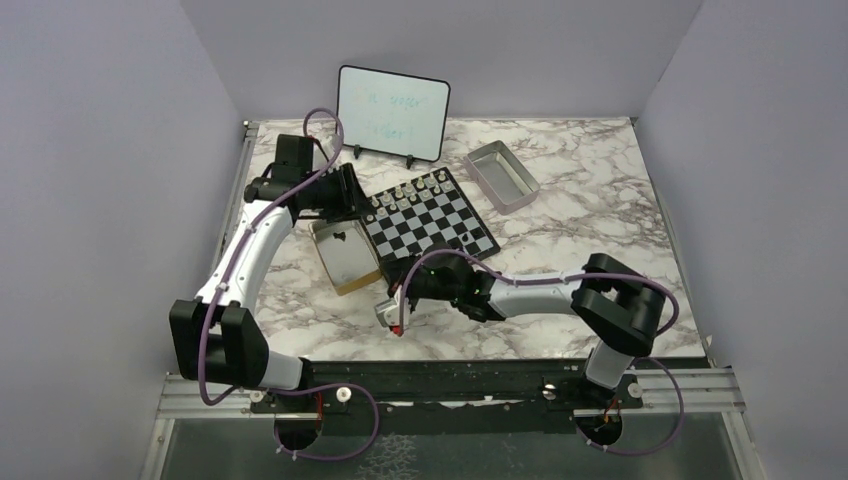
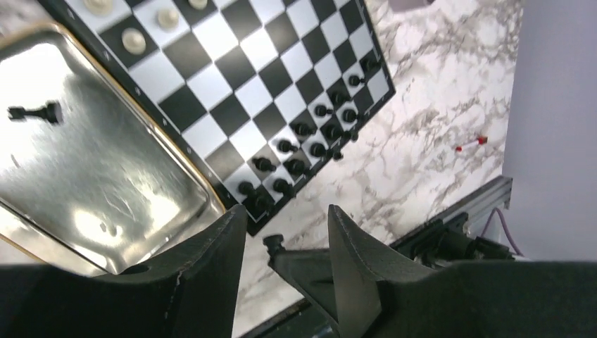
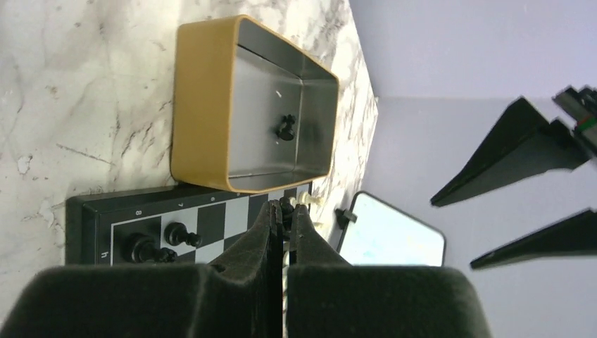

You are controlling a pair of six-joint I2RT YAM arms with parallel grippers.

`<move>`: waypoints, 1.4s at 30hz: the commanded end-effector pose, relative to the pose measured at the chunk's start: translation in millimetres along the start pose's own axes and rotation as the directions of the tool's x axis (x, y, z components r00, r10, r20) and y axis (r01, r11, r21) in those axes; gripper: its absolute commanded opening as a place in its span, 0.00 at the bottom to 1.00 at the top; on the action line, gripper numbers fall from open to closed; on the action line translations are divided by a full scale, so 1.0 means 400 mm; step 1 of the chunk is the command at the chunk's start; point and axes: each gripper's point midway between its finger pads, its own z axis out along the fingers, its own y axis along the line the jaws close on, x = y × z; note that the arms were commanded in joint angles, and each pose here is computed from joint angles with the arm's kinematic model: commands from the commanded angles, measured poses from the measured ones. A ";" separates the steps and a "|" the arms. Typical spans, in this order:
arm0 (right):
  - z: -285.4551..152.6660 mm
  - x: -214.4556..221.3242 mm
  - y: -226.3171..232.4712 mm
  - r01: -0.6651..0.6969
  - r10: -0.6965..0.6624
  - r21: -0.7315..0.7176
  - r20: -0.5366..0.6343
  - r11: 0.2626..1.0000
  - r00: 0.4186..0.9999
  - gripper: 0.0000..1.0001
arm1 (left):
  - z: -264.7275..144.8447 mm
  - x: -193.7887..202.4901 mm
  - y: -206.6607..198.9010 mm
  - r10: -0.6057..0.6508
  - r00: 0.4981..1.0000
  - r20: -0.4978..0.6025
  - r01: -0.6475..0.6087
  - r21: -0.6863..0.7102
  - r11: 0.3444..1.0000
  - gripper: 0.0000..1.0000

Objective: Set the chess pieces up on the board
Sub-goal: Pick up the chess piece from the storage box, then place the chess piece on the chessboard.

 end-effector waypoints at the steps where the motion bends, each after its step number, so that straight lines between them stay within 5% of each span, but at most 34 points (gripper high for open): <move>1: -0.064 0.013 -0.107 -0.232 0.238 0.188 -0.009 0.954 0.971 0.01 | -0.049 -0.138 -0.035 0.147 0.965 0.216 -0.140 -0.046 0.989 0.48; 7: -0.132 0.077 -0.146 -0.495 0.510 0.290 0.029 0.819 0.860 0.01 | -0.085 -0.184 -0.004 0.219 0.915 0.340 -0.172 -0.162 0.972 0.51; 16: -0.289 0.255 -0.172 -0.733 0.823 0.525 0.100 0.433 0.558 0.01 | -0.035 -0.090 0.021 0.201 0.923 0.329 -0.186 -0.077 0.980 0.55; 22: -0.393 0.345 -0.109 -0.738 0.904 0.646 0.173 0.196 0.391 0.01 | -0.012 -0.016 0.041 0.217 0.932 0.289 -0.215 -0.038 0.976 0.55; 32: -0.512 0.440 0.038 -0.613 0.958 0.789 0.209 -0.045 0.198 0.01 | -0.025 0.027 0.054 0.233 0.929 0.287 -0.229 -0.047 0.972 0.56; 42: -0.528 0.465 0.128 -0.564 0.936 0.791 0.341 -0.237 0.084 0.03 | -0.021 0.031 0.058 0.236 0.930 0.280 -0.232 -0.048 0.972 0.57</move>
